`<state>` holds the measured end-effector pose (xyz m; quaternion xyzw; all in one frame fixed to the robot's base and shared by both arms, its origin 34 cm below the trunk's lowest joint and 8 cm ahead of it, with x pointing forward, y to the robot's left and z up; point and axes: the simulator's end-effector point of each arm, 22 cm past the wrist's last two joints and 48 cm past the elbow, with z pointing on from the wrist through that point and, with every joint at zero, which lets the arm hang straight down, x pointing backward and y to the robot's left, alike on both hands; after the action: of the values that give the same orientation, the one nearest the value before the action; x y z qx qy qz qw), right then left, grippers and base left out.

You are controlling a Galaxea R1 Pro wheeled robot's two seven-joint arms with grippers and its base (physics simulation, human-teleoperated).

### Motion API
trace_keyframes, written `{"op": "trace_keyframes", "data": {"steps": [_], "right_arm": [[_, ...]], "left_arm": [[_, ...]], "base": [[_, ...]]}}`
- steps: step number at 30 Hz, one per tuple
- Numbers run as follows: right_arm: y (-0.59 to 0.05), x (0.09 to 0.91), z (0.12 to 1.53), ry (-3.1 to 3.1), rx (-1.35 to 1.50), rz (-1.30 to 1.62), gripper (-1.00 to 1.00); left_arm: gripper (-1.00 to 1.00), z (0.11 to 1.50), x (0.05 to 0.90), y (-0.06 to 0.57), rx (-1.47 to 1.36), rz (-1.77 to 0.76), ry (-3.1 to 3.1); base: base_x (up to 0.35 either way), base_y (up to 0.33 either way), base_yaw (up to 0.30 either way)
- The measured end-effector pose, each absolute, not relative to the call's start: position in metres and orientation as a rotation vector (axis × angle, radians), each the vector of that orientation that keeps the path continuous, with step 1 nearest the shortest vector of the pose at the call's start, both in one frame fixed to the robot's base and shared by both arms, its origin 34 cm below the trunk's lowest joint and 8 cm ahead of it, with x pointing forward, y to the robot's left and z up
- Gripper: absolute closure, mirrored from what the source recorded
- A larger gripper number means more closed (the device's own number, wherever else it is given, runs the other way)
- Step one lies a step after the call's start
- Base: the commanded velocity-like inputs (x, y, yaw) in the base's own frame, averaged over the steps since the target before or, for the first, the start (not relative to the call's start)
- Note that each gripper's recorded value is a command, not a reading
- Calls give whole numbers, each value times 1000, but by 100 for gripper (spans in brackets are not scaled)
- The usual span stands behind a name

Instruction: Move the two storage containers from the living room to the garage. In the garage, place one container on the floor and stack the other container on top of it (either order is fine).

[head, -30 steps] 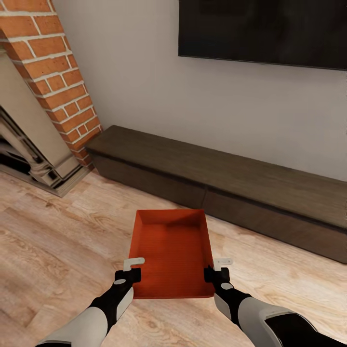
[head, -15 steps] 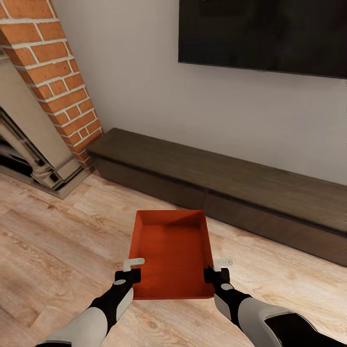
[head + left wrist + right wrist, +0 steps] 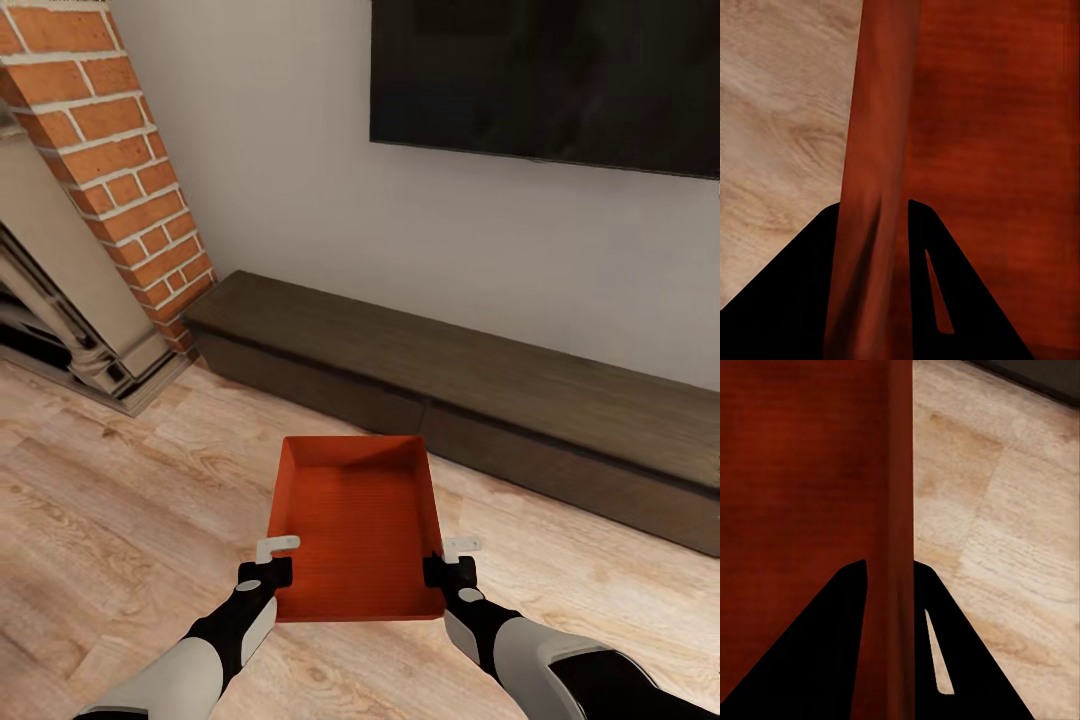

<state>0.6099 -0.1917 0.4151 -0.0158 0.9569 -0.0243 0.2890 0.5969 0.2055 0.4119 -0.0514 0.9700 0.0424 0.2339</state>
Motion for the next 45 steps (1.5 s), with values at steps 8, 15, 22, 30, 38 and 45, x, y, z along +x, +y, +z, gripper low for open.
{"op": "trace_keyframes", "data": {"steps": [8,15,22,30,38,45], "right_arm": [[-192,611,429,2555,-42,-65,100],[-192,611,442,2556,-43,-65,100],[-189,612,454,2554,-36,-64,100],[-188,614,468,2555,-40,-62,100],[-188,613,480,2559,-41,-62,100],[-188,613,491,2561,-41,-61,100]], "left_arm": [[100,426,598,206,-142,116,2664],[100,438,598,205,-142,116,2665],[100,450,599,208,-141,110,2663],[100,463,600,209,-147,108,2663],[100,476,599,209,-147,109,2667],[100,487,599,209,-147,110,2669]], "base": [[0,0,0],[0,0,0],[0,0,0],[0,0,0],[0,0,0],[0,0,0]]}}
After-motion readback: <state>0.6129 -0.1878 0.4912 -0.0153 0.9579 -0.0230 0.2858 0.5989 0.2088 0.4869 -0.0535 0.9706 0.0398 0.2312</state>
